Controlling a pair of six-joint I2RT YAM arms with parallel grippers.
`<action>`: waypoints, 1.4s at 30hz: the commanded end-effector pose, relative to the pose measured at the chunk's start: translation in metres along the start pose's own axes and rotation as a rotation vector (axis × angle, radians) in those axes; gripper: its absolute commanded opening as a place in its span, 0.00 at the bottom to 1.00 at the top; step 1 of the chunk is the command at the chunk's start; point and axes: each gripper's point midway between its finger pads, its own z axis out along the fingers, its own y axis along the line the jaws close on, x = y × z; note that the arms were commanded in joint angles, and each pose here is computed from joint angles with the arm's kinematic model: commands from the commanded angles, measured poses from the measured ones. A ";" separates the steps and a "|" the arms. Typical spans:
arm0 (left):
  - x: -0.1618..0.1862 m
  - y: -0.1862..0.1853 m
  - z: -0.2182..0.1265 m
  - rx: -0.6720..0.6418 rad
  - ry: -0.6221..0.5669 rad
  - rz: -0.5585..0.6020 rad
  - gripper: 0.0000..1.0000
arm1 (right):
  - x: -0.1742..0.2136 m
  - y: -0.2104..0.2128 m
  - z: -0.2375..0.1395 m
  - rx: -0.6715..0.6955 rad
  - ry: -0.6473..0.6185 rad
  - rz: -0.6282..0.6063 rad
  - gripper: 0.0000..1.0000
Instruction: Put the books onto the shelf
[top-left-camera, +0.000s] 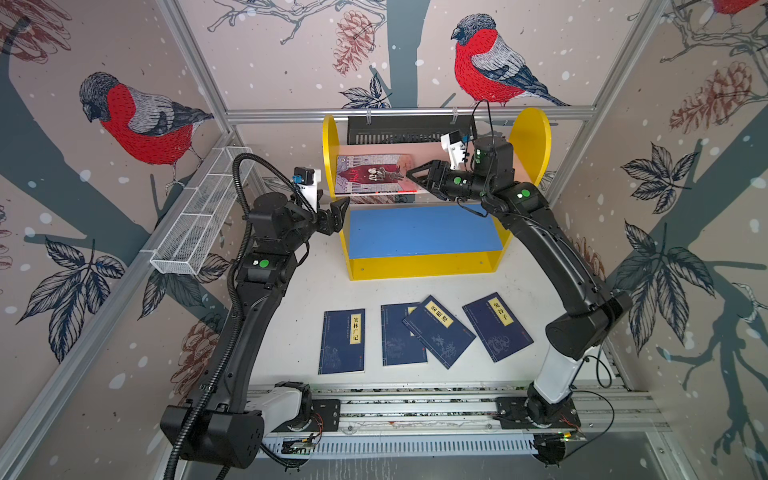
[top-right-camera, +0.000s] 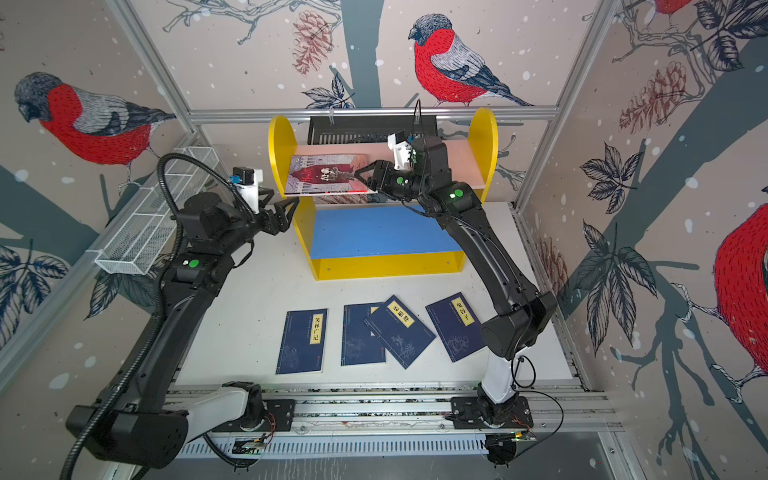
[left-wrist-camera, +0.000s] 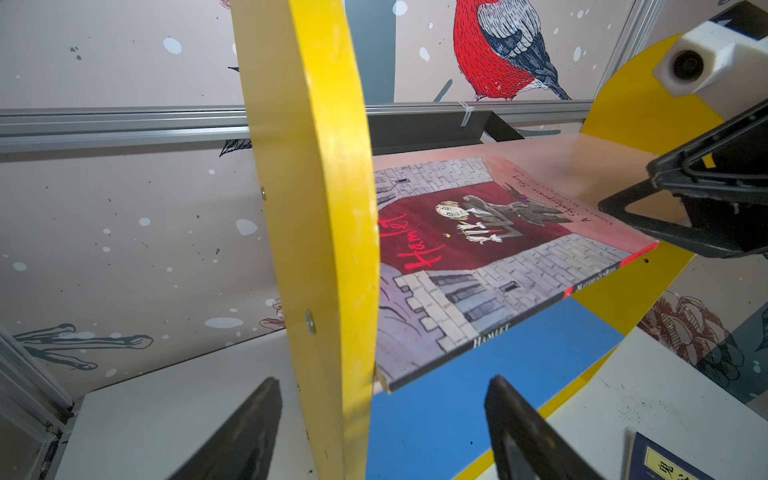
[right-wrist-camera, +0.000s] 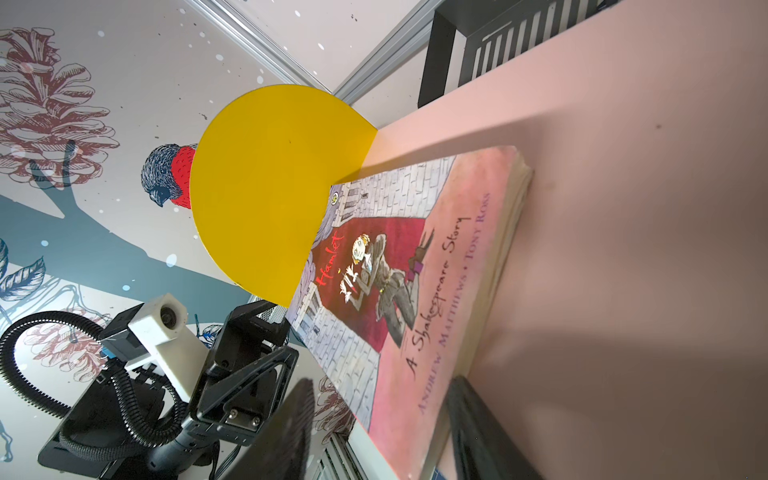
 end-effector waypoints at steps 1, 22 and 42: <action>-0.014 0.000 -0.001 -0.002 -0.055 0.040 0.77 | 0.001 -0.003 0.003 0.001 0.012 0.017 0.54; -0.019 0.006 -0.007 -0.050 -0.064 0.042 0.77 | -0.026 -0.019 -0.016 0.154 -0.097 -0.059 0.55; -0.052 0.021 -0.044 -0.208 -0.067 -0.050 0.77 | -0.002 -0.013 -0.017 0.158 -0.041 -0.091 0.52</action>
